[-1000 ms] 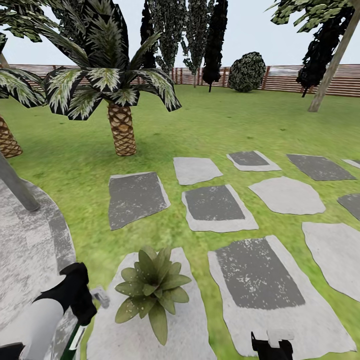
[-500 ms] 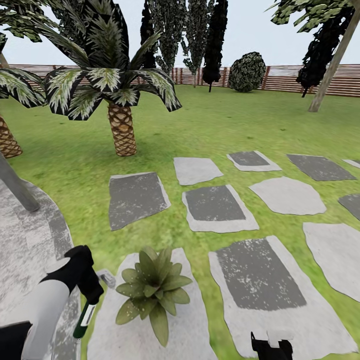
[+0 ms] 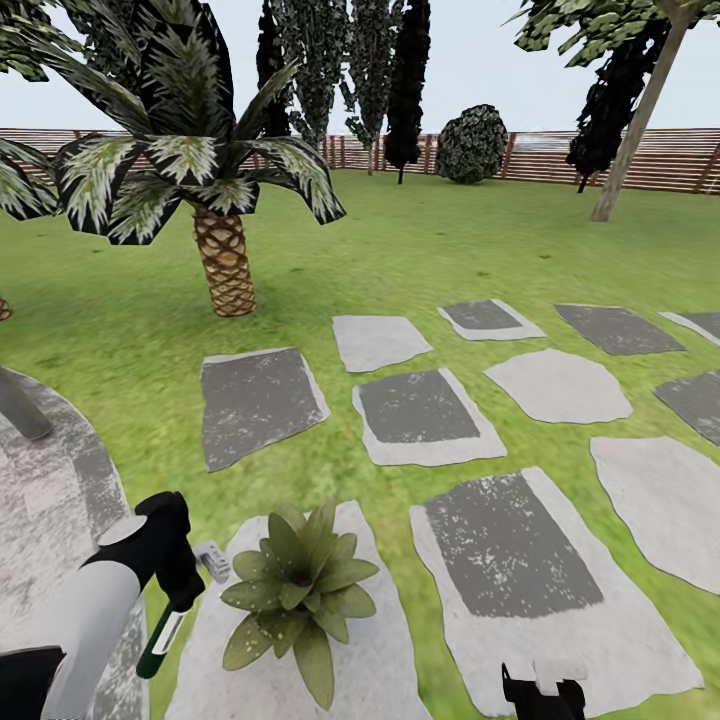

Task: Pick up the pesticide atomizer in the garden and spray insectifuge to fully cover both potted plants in the garden.

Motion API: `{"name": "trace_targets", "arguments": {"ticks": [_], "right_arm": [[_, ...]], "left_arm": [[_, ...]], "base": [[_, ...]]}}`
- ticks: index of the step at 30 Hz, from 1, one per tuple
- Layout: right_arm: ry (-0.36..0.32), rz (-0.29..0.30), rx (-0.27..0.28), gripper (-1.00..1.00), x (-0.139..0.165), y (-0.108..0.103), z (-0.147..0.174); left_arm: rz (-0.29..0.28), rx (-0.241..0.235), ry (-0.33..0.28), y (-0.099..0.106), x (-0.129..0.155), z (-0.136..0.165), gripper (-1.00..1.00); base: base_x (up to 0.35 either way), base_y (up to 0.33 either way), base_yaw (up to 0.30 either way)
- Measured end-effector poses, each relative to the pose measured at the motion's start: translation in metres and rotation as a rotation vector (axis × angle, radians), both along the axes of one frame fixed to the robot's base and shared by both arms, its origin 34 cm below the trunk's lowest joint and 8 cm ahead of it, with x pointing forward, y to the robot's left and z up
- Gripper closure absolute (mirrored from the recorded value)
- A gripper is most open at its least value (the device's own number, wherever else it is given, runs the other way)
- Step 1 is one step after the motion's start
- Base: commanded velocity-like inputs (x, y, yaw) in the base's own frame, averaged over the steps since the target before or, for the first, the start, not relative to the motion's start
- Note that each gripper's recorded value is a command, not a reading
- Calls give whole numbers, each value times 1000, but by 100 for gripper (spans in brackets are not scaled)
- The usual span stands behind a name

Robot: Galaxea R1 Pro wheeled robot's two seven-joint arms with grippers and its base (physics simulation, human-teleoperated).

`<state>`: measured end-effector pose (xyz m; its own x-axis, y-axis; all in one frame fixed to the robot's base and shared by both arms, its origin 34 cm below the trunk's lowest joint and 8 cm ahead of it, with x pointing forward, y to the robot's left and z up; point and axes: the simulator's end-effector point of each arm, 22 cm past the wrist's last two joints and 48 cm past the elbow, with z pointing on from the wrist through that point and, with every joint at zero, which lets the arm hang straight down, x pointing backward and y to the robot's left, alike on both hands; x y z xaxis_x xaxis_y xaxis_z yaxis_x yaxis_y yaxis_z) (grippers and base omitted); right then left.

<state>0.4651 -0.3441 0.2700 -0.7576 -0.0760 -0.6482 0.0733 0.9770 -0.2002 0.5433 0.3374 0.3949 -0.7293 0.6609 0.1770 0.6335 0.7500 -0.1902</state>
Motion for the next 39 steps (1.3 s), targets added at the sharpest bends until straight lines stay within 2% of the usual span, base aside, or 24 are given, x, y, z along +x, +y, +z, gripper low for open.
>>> {"name": "trace_targets", "arguments": {"ticks": [4,9,18,23,25,31,33,35,39], "right_arm": [[0,0,0,-100,0,0,0],[0,0,0,-100,0,0,0],[0,0,0,-100,0,0,0],[0,0,0,-100,0,0,0],[0,0,0,-100,0,0,0],[-1,0,0,-100,0,0,0],[-1,0,0,-100,0,0,0],[-1,0,0,-100,0,0,0],[-1,0,0,-100,0,0,0]], "left_arm": [[7,11,-8,5,4,3,100],[4,5,-10,0,5,3,100],[-8,-3,-1,-8,-1,-3,100],[-10,35,-24,9,1,-6,100],[-7,37,-28,11,2,-6,100],[-14,20,-48,-4,13,-2,100],[-20,7,-55,-15,17,-1,100],[-26,2,-91,-21,30,7,100],[-31,18,-134,-16,44,16,100]], "base": [[105,162,0],[129,181,0],[8,11,0],[0,0,0],[0,0,0],[0,0,0],[0,0,0],[0,0,0],[0,0,0]]}}
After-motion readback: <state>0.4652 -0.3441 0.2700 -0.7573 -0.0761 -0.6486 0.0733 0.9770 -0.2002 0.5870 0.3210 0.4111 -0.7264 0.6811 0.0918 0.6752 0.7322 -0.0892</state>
